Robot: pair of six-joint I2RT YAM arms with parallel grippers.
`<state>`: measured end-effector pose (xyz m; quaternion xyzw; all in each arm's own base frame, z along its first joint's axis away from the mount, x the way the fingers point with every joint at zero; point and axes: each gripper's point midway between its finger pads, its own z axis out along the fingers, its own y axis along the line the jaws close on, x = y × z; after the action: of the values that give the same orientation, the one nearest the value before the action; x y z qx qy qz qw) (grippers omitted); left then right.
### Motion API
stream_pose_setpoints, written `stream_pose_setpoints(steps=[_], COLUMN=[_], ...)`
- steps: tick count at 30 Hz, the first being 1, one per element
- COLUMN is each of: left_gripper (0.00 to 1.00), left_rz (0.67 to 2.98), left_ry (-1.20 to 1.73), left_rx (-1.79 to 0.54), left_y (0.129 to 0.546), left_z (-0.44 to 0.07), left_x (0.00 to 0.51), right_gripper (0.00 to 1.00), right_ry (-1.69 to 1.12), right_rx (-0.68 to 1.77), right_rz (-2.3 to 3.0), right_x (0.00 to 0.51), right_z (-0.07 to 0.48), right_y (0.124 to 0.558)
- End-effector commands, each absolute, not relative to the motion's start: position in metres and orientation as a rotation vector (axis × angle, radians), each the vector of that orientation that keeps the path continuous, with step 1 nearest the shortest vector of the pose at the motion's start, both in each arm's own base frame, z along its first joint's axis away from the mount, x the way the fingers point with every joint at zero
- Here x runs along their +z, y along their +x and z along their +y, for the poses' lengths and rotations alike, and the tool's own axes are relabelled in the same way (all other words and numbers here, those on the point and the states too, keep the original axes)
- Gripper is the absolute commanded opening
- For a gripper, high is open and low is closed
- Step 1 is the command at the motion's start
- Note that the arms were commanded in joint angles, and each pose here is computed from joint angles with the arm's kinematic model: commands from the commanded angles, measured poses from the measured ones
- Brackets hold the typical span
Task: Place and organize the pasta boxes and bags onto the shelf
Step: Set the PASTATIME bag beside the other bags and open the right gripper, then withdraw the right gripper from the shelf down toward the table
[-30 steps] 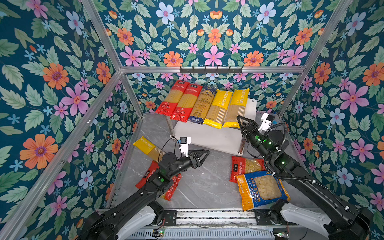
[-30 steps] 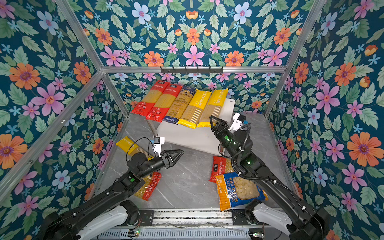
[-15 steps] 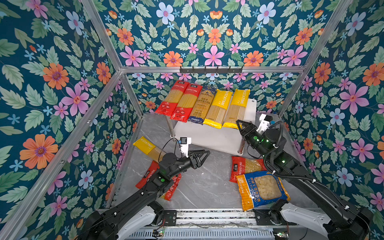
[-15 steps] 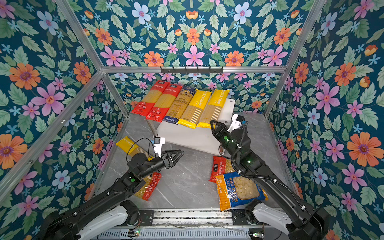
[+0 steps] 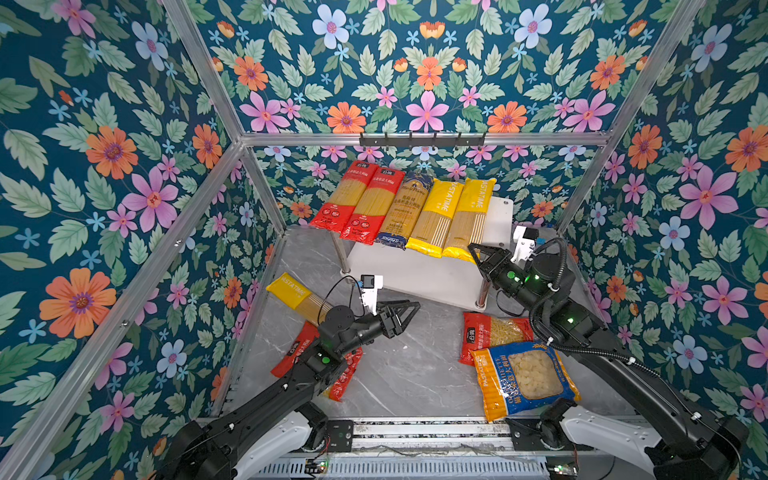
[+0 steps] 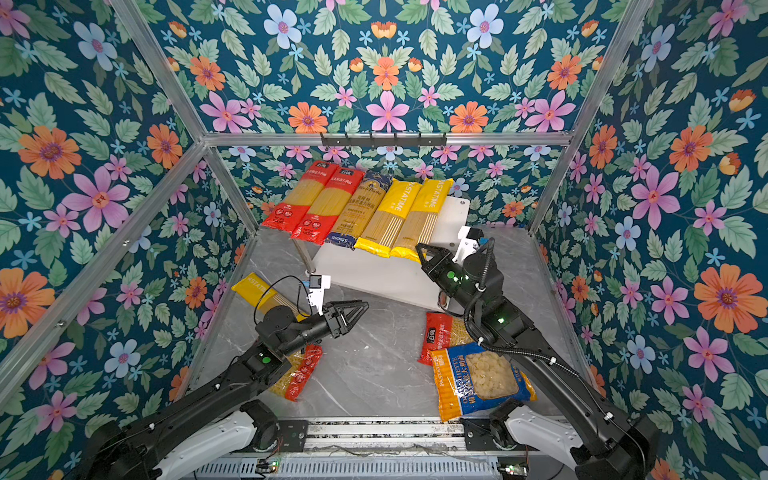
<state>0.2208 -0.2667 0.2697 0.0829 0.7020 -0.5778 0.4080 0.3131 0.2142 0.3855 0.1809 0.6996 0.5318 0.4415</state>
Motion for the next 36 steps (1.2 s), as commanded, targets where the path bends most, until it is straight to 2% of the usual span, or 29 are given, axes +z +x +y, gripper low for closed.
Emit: stream_pose_setpoints(steps=[1, 7, 9, 13, 23, 26, 31, 36], left_gripper=[0.61, 0.61, 0.62, 0.61, 0.61, 0.61, 0.60, 0.60], left_rz=[1.722, 1.728, 1.728, 1.730, 1.755, 1.794, 1.908, 1.956], left_ry=[0.221, 0.224, 0.224, 0.224, 0.219, 0.208, 0.172, 0.178], left_rx=[-1.480, -1.481, -1.481, -1.480, -1.461, -1.419, -1.277, -1.223], left_y=[0.220, 0.221, 0.221, 0.220, 0.222, 0.225, 0.234, 0.235], left_z=[-0.268, -0.270, -0.270, -0.270, -0.270, -0.269, -0.263, -0.269], left_x=[0.282, 0.281, 0.281, 0.281, 0.272, 0.260, 0.228, 0.212], right_gripper=[0.07, 0.06, 0.09, 0.32, 0.67, 0.70, 0.70, 0.69], right_ry=[0.390, 0.417, 0.418, 0.421, 0.409, 0.355, 0.195, 0.074], right_rx=[1.388, 1.370, 1.366, 1.348, 1.262, 1.223, 1.288, 1.212], right_rz=[1.759, 1.773, 1.781, 1.788, 1.825, 1.867, 1.903, 1.915], right_x=[0.387, 0.379, 0.379, 0.377, 0.368, 0.361, 0.344, 0.322], right_z=[0.225, 0.220, 0.220, 0.217, 0.198, 0.195, 0.211, 0.225], right_y=[0.305, 0.314, 0.315, 0.314, 0.297, 0.287, 0.262, 0.238])
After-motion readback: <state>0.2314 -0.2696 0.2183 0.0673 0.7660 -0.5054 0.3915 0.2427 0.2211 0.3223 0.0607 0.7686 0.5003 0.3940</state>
